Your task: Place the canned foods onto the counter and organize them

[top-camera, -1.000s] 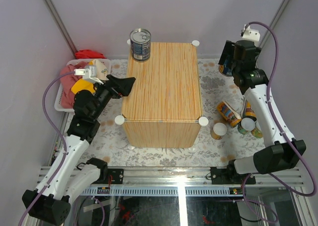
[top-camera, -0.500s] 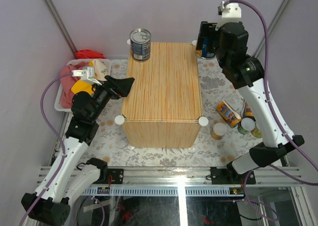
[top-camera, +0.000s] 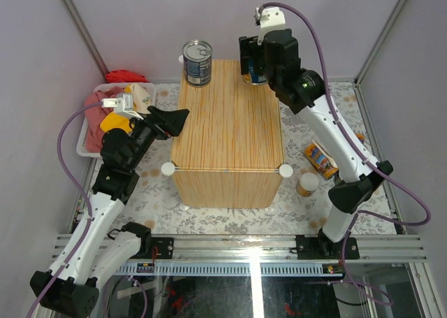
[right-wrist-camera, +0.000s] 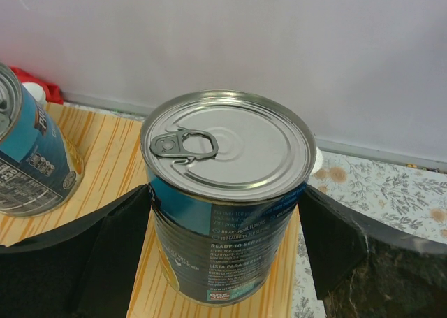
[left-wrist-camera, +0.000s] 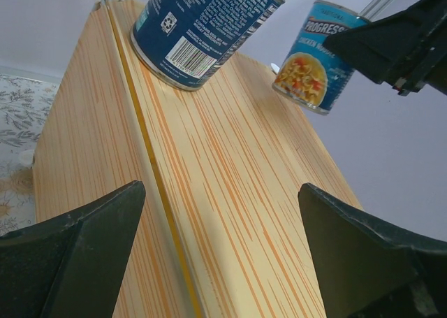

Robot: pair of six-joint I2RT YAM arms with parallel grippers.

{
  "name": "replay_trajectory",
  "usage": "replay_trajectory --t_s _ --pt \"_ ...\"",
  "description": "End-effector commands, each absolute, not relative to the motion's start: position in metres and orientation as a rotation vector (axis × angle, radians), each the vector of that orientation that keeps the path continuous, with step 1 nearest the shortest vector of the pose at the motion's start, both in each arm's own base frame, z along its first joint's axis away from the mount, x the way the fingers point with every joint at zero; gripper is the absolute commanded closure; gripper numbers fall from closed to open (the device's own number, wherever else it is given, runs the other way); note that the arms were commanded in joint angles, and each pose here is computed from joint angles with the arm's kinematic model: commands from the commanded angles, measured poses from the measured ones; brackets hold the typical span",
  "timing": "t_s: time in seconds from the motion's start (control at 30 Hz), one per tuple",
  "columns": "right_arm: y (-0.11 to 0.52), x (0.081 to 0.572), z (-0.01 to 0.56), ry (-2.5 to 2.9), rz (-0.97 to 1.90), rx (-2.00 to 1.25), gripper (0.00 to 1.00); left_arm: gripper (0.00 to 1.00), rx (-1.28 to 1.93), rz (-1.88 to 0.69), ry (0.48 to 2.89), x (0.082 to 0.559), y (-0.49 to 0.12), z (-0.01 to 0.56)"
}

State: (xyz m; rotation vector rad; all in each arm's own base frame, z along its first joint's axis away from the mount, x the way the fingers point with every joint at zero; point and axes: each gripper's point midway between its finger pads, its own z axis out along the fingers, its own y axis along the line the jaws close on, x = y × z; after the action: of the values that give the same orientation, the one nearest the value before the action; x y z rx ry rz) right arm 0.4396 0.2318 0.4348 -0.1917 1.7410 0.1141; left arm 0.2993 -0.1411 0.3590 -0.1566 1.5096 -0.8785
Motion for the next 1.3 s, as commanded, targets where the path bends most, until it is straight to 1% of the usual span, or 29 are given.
replay_trajectory --t_s 0.0,0.3,0.33,0.53,1.03,1.07,1.13,1.2,1.27 --pt "0.225 0.429 0.539 1.438 0.198 -0.075 1.00 0.09 -0.142 -0.865 1.442 0.299 -0.137 0.382" --pt "0.233 0.435 0.527 1.380 0.184 -0.093 1.00 0.09 -0.147 -0.869 1.435 0.300 -0.137 0.382" --pt "0.228 0.428 0.534 1.356 0.191 -0.088 1.00 0.09 -0.146 -0.870 1.435 0.300 -0.137 0.382" --pt "0.221 0.418 0.528 1.281 0.194 -0.073 1.00 0.09 -0.149 -0.865 1.449 0.302 -0.137 0.377" --pt "0.223 0.421 0.479 1.297 0.195 -0.076 0.99 0.09 -0.138 -0.867 1.464 0.303 -0.140 0.379" --pt "0.224 0.421 0.477 1.302 0.198 -0.074 0.95 0.09 -0.137 -0.866 1.466 0.303 -0.140 0.379" --pt "0.227 0.424 0.470 1.320 0.202 -0.074 0.83 0.09 -0.133 -0.864 1.466 0.303 -0.140 0.379" --pt "0.229 0.426 0.465 1.337 0.209 -0.072 0.64 0.09 -0.133 -0.862 1.466 0.302 -0.140 0.379" --pt "0.230 0.426 0.462 1.349 0.216 -0.071 0.48 0.09 -0.133 -0.862 1.465 0.302 -0.139 0.379"
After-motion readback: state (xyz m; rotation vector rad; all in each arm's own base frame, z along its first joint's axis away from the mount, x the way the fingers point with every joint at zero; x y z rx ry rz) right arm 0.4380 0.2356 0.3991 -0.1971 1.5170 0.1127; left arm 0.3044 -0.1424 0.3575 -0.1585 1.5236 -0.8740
